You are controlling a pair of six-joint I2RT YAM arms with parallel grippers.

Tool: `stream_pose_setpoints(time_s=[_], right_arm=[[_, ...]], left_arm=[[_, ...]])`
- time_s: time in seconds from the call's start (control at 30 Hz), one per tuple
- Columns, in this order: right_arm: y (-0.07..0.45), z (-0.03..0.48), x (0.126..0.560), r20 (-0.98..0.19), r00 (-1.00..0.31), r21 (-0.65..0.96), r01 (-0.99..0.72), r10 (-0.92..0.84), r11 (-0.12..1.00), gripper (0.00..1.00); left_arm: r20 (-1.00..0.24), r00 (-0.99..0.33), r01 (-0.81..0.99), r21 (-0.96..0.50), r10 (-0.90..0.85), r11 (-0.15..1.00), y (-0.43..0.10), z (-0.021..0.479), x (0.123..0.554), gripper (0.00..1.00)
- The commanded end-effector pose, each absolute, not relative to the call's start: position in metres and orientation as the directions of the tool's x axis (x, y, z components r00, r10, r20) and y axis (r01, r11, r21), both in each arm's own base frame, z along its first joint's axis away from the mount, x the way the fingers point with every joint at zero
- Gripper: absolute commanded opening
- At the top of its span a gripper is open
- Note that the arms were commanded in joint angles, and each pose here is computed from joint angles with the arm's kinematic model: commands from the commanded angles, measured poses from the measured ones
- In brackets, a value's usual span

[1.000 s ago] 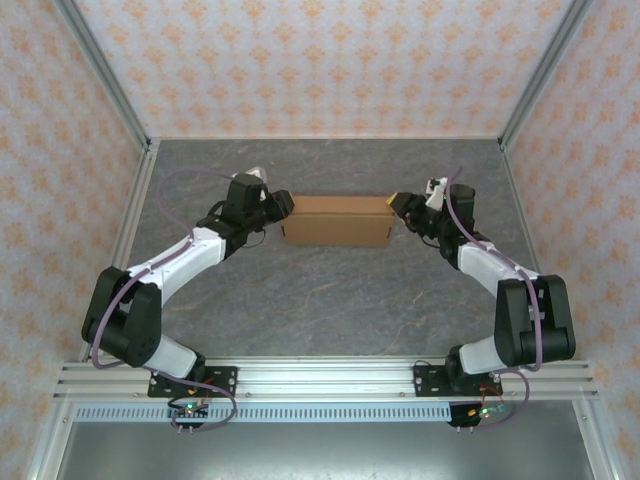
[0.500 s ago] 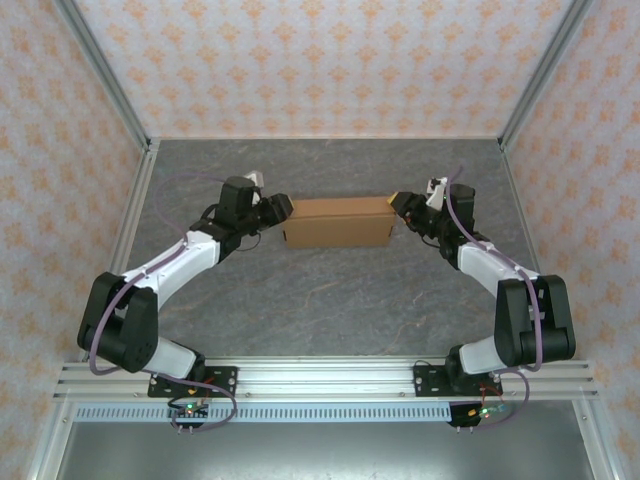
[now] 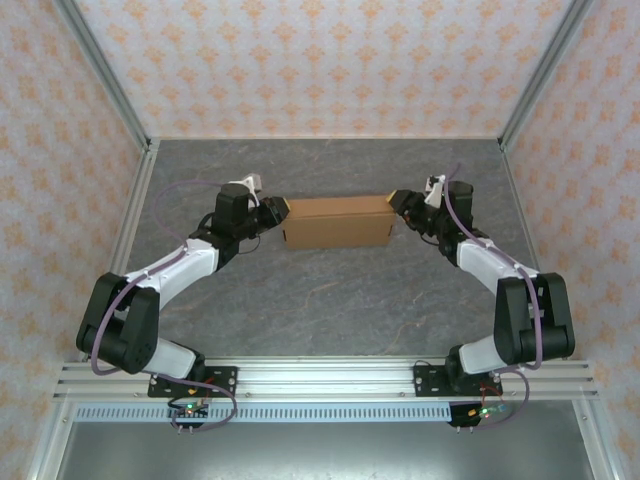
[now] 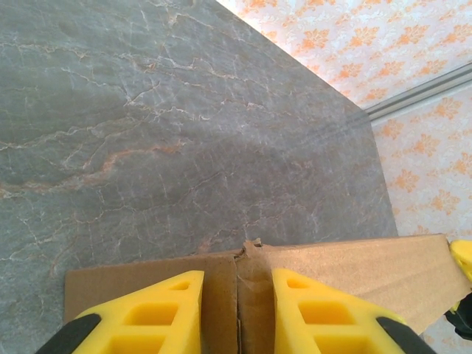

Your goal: Fold the paper box

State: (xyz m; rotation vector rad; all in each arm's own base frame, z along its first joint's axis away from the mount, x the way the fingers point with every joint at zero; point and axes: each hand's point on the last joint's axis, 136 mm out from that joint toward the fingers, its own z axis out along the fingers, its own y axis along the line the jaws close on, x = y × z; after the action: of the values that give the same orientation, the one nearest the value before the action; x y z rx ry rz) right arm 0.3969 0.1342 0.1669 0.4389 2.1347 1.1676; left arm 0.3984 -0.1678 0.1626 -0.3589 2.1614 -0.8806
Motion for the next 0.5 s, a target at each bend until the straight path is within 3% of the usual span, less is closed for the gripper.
stream_pose_setpoints(time_s=[0.0, 0.1, 0.47], right_arm=[[0.136, 0.153, 0.391, -0.335, -0.776, 0.823, 0.037, 0.535, 0.567, 0.46], [0.133, 0.166, 0.394, -0.345, -0.767, 0.825, 0.027, 0.54, 0.565, 0.56], [0.126, 0.191, 0.391, -0.328, -0.774, 0.85, 0.007, 0.541, 0.526, 0.68]], left_arm=[[-0.434, -0.778, -0.136, -0.59, -0.454, 0.796, -0.15, 0.091, 0.366, 0.25], [-0.448, -0.777, -0.131, -0.571, -0.442, 0.81, -0.148, 0.095, 0.366, 0.25], [-0.456, -0.774, -0.131, -0.564, -0.44, 0.815, -0.147, 0.1, 0.368, 0.25]])
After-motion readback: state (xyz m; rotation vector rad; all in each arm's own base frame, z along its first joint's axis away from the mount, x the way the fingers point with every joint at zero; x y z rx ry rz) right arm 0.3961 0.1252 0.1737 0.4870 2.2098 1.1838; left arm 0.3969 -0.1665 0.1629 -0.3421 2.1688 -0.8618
